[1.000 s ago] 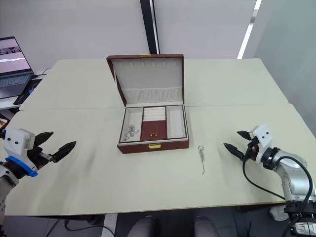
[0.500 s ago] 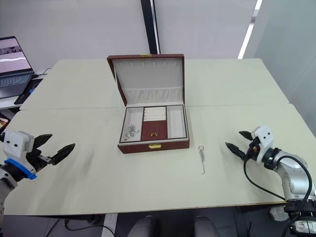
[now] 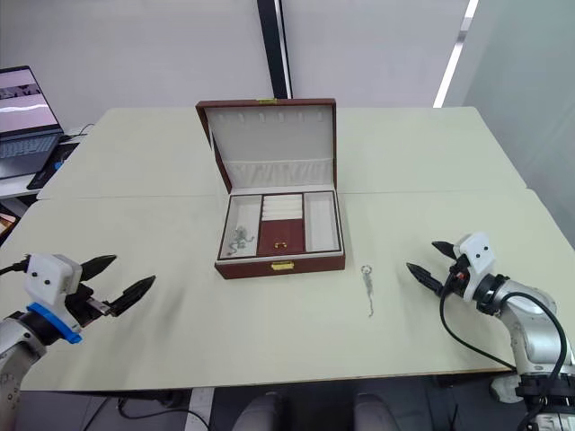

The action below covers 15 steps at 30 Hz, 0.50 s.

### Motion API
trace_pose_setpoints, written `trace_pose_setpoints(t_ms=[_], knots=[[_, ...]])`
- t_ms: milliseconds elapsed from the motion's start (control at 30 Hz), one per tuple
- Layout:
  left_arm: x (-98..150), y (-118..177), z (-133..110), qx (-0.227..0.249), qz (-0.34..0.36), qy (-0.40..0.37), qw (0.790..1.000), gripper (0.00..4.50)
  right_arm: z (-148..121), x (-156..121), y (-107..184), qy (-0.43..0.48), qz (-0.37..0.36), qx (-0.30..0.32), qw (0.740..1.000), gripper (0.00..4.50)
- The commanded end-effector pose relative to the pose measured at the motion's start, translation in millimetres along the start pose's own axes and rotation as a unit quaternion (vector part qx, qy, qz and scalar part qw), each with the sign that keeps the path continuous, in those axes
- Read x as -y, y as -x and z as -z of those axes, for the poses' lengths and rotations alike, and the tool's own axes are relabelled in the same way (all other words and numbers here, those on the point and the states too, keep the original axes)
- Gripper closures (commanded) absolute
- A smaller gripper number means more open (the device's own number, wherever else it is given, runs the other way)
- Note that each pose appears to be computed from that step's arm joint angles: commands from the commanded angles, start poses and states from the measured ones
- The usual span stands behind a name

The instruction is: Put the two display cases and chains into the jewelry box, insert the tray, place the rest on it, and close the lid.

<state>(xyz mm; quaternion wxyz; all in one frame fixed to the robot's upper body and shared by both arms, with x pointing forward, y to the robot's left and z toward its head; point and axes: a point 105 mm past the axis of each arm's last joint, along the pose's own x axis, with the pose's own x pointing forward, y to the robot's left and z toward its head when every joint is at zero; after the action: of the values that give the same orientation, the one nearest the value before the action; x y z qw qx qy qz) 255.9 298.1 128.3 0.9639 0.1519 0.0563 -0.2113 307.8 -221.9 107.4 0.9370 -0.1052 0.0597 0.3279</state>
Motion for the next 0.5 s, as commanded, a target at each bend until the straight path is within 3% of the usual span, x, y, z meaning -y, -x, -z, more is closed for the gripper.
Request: trace_pose_setpoints(t_ms=[33, 267, 500], knots=[[36.4, -9.5, -18.1, 0.04, 0.065, -0.034, 0.996, 0.0, -21.3, -15.6, -0.1, 0.022, -0.006, 0.038, 0.999, 0.03], [102.2, -17.3, -14.0, 0.07, 0.188, -0.053, 0.978, 0.0, -17.6, -51.6, -11.0, 0.012, -0.016, 0.04, 0.999, 0.03], [143.8, -24.4, -23.0, 0.119, 0.271, -0.076, 0.952, 0.0, -7.4, -83.6, -30.6, 0.019, -0.028, 0.011, 0.999, 0.03]])
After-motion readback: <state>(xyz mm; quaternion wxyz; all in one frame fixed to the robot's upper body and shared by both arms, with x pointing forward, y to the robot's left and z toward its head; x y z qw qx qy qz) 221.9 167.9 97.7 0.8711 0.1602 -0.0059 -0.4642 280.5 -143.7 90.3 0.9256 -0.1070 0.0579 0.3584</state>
